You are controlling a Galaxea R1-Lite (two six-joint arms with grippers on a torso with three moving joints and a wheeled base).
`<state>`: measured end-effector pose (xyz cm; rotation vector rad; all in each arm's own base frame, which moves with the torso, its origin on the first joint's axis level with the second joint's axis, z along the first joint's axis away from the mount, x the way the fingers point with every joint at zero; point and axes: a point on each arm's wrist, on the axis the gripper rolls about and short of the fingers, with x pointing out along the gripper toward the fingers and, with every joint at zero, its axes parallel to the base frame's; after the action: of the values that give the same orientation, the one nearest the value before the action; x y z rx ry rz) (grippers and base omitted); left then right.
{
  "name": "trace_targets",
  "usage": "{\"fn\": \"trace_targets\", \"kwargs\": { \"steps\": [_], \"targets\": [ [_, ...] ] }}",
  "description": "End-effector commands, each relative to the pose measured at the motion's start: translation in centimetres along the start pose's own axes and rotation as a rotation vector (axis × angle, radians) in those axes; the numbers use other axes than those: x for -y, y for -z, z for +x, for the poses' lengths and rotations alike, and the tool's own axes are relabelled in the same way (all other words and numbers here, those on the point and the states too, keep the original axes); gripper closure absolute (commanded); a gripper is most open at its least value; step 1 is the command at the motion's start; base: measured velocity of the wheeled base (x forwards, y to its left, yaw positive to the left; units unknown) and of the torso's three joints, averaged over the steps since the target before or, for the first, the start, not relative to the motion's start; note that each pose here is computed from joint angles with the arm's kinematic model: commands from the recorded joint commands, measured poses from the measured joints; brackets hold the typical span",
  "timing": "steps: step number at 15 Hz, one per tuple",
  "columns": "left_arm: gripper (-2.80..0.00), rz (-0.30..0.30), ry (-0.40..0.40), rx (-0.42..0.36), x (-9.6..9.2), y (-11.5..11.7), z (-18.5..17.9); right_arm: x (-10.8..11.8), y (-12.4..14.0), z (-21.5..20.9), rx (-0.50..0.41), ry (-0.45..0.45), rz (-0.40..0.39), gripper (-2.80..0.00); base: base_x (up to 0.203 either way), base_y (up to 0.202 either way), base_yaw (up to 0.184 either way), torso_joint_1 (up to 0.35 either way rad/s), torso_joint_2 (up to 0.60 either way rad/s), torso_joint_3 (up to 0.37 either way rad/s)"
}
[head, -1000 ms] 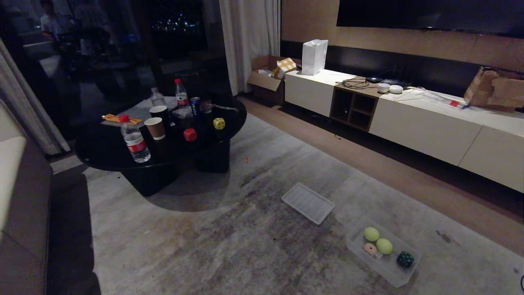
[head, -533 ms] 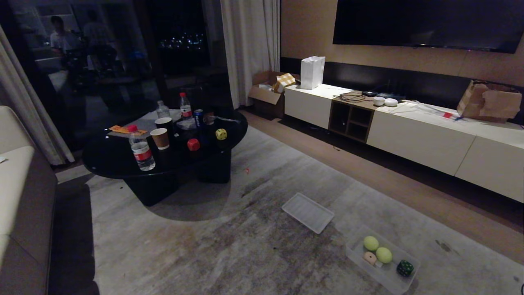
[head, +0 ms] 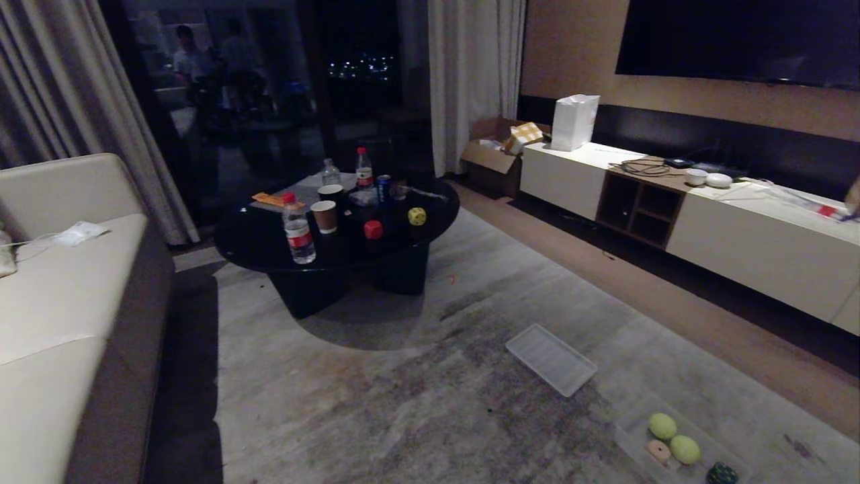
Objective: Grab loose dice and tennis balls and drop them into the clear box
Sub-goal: Pick up toys out of the box
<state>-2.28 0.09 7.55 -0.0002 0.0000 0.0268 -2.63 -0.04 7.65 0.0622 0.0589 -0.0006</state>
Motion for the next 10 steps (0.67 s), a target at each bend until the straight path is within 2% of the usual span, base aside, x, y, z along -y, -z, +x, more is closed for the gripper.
{"fn": "trace_targets", "kwargs": {
  "steps": [1,8,10],
  "targets": [
    [0.00,0.000,-0.001,-0.003,0.00,0.04,0.02,0.00,0.00,0.01,-0.002,0.000,0.002,0.00,0.001,-0.008,0.161,0.002,0.00,0.007],
    [0.00,-0.003,-0.002,-0.005,0.00,0.05,0.02,0.00,0.00,0.01,-0.003,-0.001,0.000,0.00,0.000,-0.009,0.164,0.002,0.00,0.003],
    [0.00,-0.007,-0.002,-0.005,0.00,0.05,0.02,0.00,-0.01,0.01,-0.002,-0.002,0.000,0.00,-0.001,-0.006,0.113,0.001,0.00,0.002]
  ]
}}
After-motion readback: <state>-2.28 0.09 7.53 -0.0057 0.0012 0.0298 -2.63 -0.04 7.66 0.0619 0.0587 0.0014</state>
